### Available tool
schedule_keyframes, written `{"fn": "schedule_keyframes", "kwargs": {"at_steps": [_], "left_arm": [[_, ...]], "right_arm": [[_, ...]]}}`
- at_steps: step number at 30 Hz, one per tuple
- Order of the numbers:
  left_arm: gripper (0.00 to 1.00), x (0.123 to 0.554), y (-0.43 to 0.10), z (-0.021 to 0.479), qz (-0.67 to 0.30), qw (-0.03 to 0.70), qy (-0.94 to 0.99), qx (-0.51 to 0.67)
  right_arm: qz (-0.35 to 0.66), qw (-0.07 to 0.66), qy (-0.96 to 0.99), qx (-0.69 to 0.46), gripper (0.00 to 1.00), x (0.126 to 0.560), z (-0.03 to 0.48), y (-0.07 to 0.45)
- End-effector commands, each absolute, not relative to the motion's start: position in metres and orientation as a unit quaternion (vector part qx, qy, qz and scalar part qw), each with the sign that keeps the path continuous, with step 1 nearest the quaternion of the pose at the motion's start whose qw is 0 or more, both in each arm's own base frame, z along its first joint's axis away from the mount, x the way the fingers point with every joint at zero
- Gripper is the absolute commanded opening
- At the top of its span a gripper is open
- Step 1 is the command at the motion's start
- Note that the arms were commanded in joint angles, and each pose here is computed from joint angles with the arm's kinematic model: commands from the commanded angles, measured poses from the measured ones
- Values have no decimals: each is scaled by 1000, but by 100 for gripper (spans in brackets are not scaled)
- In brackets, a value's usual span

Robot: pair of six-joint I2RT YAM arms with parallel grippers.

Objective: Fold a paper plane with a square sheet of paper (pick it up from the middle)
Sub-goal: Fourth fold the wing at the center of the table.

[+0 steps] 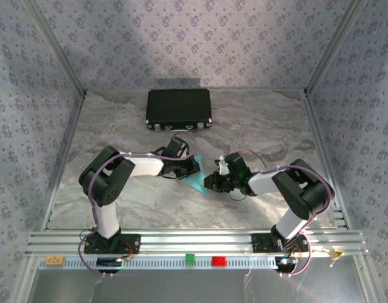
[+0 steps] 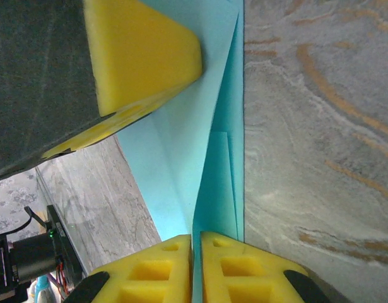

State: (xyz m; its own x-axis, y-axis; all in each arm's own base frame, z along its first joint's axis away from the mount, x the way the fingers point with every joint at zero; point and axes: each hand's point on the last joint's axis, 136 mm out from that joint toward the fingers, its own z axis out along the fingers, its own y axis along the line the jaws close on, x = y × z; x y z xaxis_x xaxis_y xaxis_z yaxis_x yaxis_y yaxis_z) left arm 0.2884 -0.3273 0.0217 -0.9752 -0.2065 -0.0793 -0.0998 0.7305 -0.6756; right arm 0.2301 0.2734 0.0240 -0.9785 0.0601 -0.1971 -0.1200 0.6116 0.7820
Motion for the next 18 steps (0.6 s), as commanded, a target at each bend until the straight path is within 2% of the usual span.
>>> {"fn": "schedule_keyframes", "kwargs": {"at_steps": [1,5,11,18], "left_arm": [[12,274,-316,-3,-323,46,941,-87],[12,273,-316,-4,-322,45,942,-87],[12,273,-315,-4,-321,46,942,-88],[11,272,-312,-7,-316,46,943,-92]], "right_arm": [[390,28,920,13,14,194,-9,251],[387,23,922,13,14,189,-11,248],[390,11,921,9,3,183,-13,249],[375,9,927,13,15,178,-15,242]]}}
